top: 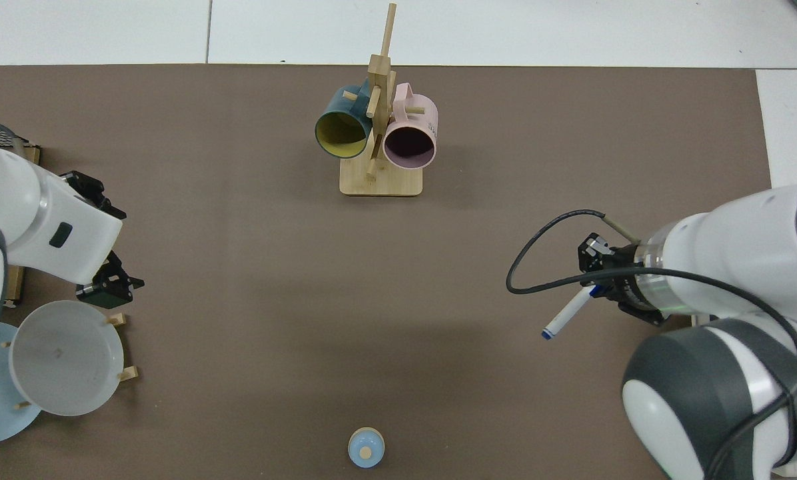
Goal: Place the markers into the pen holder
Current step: 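Lift the marker with the right gripper while the left gripper approaches, then grasp the marker with the left gripper beside the right gripper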
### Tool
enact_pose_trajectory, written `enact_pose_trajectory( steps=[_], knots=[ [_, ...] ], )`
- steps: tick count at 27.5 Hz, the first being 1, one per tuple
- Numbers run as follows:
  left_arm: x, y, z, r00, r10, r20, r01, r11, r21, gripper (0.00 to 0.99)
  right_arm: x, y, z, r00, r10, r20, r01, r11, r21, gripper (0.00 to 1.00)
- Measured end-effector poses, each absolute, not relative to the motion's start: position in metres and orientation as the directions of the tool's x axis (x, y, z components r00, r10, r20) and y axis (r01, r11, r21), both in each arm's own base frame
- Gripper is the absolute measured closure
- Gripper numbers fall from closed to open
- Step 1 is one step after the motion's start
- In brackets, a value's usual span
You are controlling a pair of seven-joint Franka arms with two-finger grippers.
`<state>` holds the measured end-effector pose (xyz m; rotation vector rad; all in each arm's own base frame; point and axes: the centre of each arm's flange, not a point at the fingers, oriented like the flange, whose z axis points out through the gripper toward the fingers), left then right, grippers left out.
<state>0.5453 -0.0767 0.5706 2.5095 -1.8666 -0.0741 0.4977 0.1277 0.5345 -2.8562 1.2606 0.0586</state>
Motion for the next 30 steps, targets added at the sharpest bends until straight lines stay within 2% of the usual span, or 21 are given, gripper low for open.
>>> enact_pose_trajectory(
  steps=[4, 9, 14, 19, 24, 30],
  knots=[
    [0.540, -0.104, 0.570, 0.236, -0.971, -0.030, -0.971, -0.238, 0.041, 0.000, 0.480, 0.170, 0.544, 0.560, -0.826, -0.067, -0.828, -0.560, -0.011, 0.84],
    [0.526, -0.152, 0.569, 0.151, -0.988, -0.028, -0.988, -0.152, 0.031, 0.000, 0.464, 0.210, 0.545, 0.477, -0.874, -0.089, -0.878, -0.478, -0.010, 0.84],
    [0.509, -0.186, 0.559, 0.089, -0.996, -0.005, -0.996, -0.089, -0.027, 0.000, 0.456, 0.238, 0.547, 0.391, -0.914, -0.110, -0.920, -0.390, -0.033, 0.84],
    [0.489, -0.205, 0.541, 0.012, -0.990, 0.143, -0.999, -0.019, -0.047, 0.000, 0.445, 0.275, 0.542, 0.340, -0.934, -0.112, -0.940, -0.337, -0.051, 0.84],
    [0.459, -0.228, 0.536, -0.038, -0.976, 0.214, -0.999, 0.030, -0.043, 0.000, 0.436, 0.305, 0.530, 0.321, -0.940, -0.117, -0.947, -0.317, -0.054, 0.84],
    [0.419, -0.236, 0.527, -0.115, -0.930, 0.349, -0.993, 0.102, -0.054, 0.000, 0.439, 0.319, 0.508, 0.289, -0.949, -0.129, -0.957, -0.286, -0.041, 0.84]
  ],
)
